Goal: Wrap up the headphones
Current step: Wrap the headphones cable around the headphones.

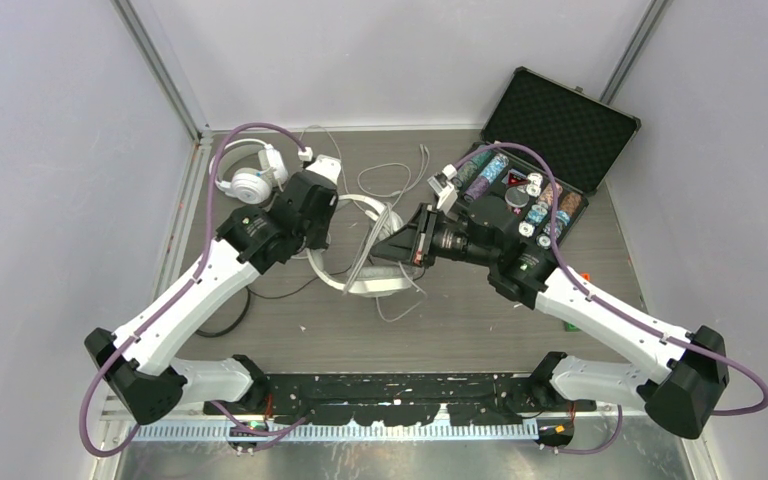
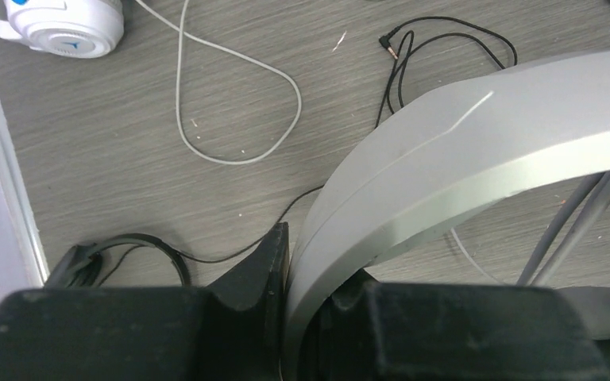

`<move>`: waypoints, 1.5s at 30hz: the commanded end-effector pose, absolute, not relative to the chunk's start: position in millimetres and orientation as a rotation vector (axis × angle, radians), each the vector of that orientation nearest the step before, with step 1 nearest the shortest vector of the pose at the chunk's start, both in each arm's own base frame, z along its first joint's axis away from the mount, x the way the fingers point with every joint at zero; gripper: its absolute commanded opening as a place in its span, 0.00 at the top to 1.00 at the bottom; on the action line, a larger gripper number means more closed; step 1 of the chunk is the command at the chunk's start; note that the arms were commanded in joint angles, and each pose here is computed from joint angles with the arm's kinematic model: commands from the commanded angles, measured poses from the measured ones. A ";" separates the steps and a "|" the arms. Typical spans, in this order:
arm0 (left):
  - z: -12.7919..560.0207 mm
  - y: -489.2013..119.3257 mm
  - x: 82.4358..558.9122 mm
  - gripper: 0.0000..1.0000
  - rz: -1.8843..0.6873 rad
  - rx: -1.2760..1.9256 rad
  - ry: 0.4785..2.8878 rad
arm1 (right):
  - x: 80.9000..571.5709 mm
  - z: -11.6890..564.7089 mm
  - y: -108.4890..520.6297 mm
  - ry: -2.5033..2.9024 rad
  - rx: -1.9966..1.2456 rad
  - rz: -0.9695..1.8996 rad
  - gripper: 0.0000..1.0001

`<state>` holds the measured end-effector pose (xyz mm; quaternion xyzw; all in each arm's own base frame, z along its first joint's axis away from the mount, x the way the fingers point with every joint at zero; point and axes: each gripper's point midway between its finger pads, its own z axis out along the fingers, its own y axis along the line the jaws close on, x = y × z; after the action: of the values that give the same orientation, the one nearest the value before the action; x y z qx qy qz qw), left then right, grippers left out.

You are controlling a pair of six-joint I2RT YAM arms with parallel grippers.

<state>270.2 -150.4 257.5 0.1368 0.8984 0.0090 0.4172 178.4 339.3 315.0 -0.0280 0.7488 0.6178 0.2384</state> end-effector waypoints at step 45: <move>338.3 -181.0 284.1 1.00 -0.494 -0.404 2.043 | 181.3 305.8 340.7 1.933 -0.326 1.283 0.83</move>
<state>272.8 -166.9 263.8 -0.0826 0.9023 -0.0835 0.4148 174.5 351.1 298.6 -0.0913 0.7739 0.5450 0.3095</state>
